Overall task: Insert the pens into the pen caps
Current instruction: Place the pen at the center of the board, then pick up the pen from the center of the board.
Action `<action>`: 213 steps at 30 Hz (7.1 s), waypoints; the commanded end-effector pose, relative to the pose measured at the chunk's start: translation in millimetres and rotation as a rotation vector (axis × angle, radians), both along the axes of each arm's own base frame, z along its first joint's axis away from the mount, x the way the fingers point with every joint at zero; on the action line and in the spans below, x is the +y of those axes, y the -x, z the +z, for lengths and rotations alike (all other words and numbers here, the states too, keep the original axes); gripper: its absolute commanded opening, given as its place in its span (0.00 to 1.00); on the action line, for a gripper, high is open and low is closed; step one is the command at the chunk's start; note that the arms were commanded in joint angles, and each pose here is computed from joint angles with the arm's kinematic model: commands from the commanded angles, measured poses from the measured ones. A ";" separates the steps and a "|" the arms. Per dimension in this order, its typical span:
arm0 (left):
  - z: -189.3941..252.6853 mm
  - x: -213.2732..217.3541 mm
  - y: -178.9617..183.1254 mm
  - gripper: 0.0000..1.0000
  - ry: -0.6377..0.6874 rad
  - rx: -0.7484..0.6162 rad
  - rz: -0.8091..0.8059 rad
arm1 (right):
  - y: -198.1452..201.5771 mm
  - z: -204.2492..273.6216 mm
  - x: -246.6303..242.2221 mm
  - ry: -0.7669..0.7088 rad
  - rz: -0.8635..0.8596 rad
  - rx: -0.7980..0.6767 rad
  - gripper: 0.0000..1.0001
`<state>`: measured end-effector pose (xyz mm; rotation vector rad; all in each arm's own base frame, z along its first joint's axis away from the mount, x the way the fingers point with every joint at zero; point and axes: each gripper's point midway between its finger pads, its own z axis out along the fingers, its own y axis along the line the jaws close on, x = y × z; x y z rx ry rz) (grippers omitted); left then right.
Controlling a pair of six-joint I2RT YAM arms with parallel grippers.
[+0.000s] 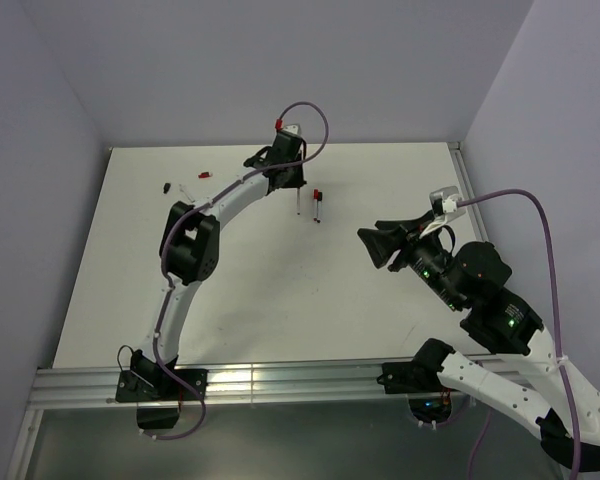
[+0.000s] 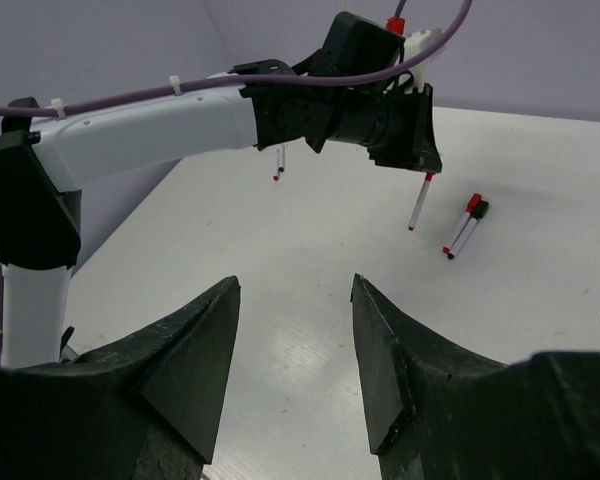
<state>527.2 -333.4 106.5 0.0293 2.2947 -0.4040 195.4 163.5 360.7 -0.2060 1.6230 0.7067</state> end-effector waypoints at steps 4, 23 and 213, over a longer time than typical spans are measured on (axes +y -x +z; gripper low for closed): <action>-7.9 -26.0 -15.1 0.06 0.078 -0.004 -0.029 | -0.5 3.6 -6.0 0.002 -0.021 -0.022 0.57; -18.7 -35.3 -16.9 0.41 0.109 -0.002 -0.063 | -1.6 2.6 -6.0 0.006 -0.024 -0.026 0.57; 278.3 144.1 242.7 0.00 0.806 -0.445 -0.224 | -25.6 40.4 172.5 -0.195 0.691 0.070 0.69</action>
